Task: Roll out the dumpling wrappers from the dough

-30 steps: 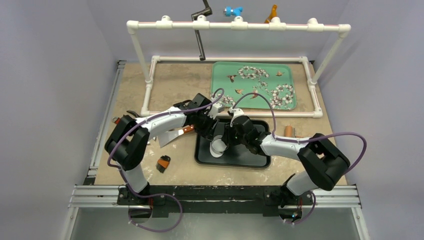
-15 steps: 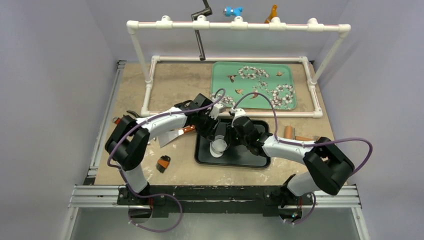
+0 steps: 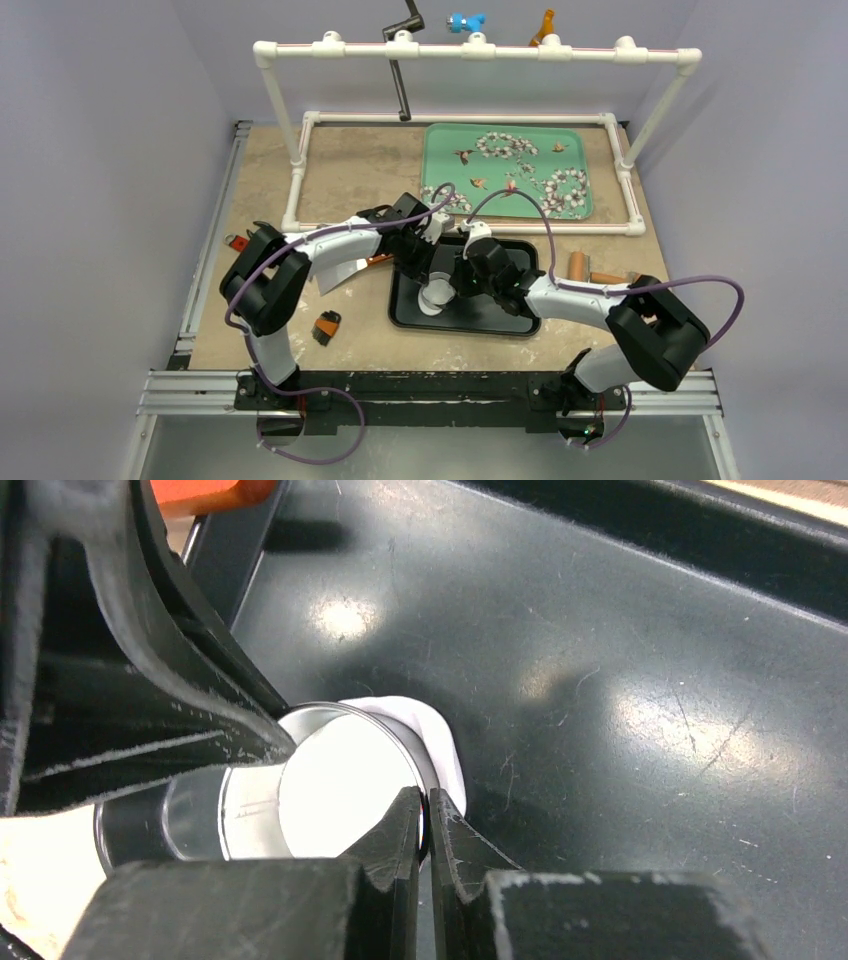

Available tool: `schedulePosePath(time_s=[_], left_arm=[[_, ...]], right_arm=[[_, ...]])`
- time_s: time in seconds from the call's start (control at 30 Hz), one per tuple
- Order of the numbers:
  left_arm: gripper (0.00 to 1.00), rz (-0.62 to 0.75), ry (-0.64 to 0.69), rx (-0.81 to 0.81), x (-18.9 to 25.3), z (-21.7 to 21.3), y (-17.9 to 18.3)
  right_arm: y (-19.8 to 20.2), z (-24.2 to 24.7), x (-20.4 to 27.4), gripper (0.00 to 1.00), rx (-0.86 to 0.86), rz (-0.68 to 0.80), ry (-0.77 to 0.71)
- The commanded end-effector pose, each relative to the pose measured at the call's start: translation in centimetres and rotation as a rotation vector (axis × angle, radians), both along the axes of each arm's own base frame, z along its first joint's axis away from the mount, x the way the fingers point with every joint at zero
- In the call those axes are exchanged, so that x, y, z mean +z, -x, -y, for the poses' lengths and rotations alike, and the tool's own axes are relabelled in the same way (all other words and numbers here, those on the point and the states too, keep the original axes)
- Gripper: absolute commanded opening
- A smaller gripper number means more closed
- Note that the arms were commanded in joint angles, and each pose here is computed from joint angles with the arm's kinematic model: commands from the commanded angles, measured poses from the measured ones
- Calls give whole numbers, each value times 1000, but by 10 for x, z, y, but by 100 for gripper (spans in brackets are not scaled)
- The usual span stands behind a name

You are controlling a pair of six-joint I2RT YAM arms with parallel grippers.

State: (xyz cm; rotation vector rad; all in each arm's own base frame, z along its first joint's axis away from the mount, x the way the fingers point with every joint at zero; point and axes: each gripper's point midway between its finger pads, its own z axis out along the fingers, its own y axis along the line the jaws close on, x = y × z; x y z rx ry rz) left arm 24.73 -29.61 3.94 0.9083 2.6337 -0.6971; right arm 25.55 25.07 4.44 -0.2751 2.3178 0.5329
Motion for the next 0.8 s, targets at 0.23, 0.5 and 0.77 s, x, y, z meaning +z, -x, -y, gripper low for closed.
schedulePosePath(time_s=[0.23,0.5,0.77], left_arm=[[0,117,-68,8,-11,1,-41],[0,133,-110,-10,-20,-7,-53],[0,-8,-96,-52,-35,-12,-16]], right_arm=[[-14,17,-5,0,-99,113,-3],[-19,11,-20,0,-138,56,8],[-1,13,-29,0,-141,-34,-40]])
